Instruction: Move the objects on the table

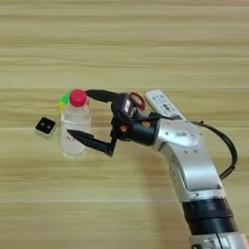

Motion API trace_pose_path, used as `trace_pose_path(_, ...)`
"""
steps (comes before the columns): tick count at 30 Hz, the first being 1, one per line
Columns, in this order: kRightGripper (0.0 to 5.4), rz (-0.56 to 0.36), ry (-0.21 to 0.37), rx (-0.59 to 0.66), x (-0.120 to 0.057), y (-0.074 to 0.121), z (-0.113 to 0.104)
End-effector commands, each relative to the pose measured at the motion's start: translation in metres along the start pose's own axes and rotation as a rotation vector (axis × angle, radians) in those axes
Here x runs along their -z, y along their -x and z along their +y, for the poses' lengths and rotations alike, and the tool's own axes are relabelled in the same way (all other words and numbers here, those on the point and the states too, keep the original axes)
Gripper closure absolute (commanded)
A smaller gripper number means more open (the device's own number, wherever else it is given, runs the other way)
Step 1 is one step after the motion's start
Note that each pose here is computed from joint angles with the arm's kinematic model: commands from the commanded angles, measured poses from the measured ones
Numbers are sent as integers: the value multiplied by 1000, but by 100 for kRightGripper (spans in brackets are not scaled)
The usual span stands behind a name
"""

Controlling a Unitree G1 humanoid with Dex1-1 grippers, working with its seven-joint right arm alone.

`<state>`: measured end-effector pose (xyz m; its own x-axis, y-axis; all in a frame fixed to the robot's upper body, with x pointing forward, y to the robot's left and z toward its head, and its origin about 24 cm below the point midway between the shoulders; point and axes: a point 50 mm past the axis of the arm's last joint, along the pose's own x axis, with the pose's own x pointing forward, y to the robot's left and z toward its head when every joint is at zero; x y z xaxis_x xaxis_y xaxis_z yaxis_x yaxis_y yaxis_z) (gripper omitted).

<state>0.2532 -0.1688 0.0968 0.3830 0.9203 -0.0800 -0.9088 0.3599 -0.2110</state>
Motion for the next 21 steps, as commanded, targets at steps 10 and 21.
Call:
trace_pose_path(10, 38, 51, 135, 65, -3, -5, -14)
trace_pose_path(21, 164, 57, 138, 60, 0, -6, -13)
